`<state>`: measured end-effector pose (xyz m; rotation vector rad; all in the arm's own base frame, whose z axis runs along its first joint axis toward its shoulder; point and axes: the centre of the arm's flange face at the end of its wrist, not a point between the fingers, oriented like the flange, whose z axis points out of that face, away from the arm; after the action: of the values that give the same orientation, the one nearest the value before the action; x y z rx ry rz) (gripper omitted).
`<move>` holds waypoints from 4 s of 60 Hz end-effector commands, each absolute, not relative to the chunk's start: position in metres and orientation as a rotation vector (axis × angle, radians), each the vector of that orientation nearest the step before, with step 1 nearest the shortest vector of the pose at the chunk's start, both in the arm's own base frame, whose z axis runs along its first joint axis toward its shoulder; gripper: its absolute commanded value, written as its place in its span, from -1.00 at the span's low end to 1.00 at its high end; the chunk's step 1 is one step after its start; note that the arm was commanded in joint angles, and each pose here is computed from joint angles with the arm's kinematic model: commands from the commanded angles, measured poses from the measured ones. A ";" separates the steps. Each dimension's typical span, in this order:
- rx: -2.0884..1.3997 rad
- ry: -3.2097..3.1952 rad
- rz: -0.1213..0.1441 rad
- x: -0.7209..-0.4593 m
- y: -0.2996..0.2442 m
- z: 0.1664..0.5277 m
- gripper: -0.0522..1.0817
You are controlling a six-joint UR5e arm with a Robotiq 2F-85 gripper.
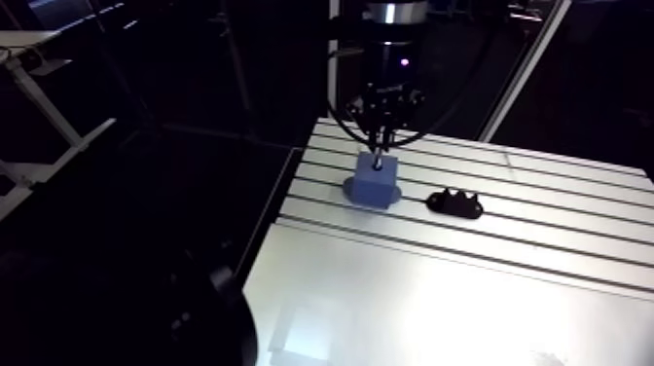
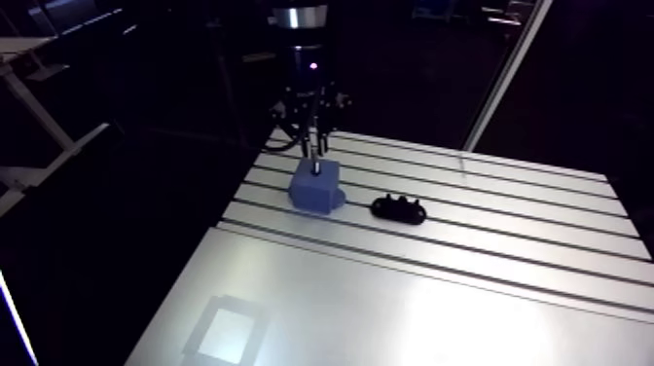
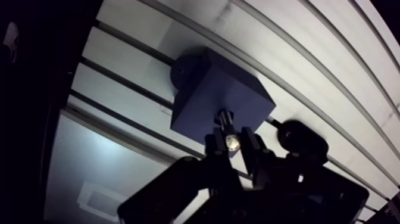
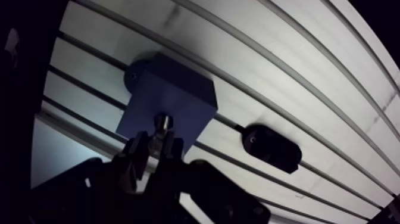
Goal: Pick up the M10 bolt and insert it into the hex recess until seated.
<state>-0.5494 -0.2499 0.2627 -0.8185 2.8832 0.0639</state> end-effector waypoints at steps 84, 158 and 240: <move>-0.809 2.908 0.071 -0.553 -0.246 0.251 -0.90; -0.267 3.044 0.095 -0.542 -0.247 0.246 -0.53; -0.343 3.060 0.072 -0.542 -0.243 0.237 -0.12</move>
<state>-0.5420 -0.2432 0.2370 -0.3436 3.0622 0.0721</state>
